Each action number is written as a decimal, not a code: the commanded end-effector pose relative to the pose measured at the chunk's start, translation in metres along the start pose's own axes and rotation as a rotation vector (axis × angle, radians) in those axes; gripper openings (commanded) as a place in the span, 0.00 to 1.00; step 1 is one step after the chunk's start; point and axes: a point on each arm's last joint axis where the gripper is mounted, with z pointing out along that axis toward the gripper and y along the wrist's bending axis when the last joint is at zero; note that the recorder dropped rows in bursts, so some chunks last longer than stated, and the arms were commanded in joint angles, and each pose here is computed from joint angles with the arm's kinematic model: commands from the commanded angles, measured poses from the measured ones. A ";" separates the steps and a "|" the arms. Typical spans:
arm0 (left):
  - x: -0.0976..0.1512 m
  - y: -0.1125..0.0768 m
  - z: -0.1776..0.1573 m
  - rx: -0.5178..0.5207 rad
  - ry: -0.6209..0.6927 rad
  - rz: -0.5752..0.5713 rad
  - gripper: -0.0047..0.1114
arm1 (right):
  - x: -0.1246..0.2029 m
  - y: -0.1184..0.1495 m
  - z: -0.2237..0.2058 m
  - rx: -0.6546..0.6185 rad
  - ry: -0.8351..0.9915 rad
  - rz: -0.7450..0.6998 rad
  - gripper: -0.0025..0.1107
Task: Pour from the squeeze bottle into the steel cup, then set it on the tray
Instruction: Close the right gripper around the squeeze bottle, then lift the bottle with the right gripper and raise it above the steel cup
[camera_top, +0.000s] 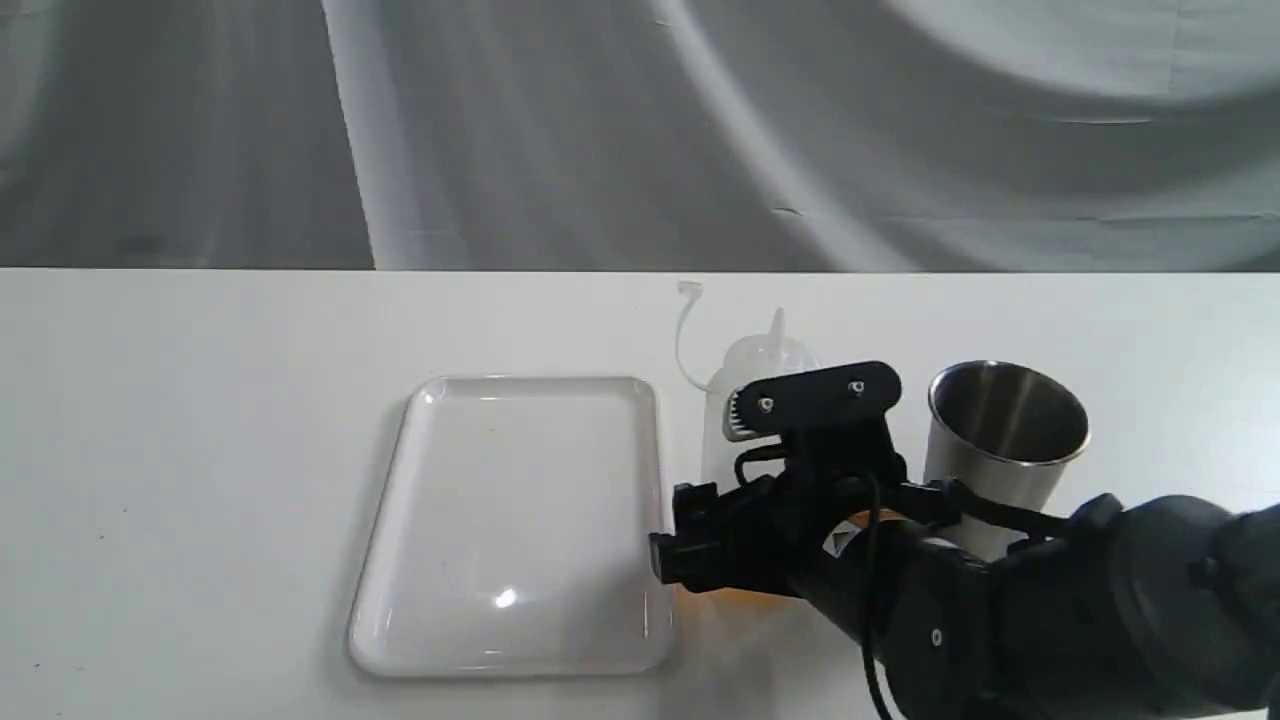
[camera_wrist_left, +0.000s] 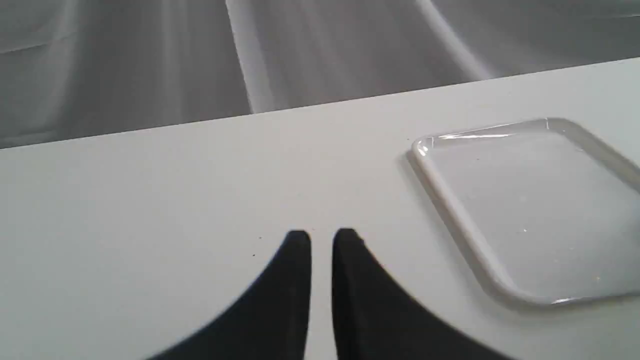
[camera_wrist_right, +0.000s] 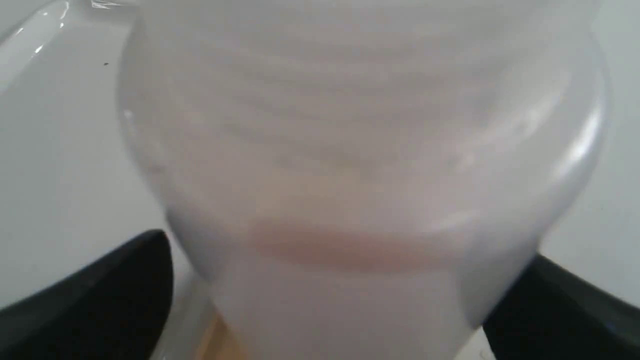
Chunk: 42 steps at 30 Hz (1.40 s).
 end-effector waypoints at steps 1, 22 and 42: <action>0.001 0.000 0.000 0.002 -0.007 0.002 0.11 | -0.002 -0.002 0.001 0.007 -0.002 0.003 0.74; 0.001 0.000 0.000 0.002 -0.007 0.002 0.11 | -0.009 0.004 -0.008 -0.015 -0.016 0.015 0.36; 0.001 0.000 0.000 0.002 -0.007 0.002 0.11 | -0.095 -0.022 -0.099 -0.108 -0.184 -0.076 0.36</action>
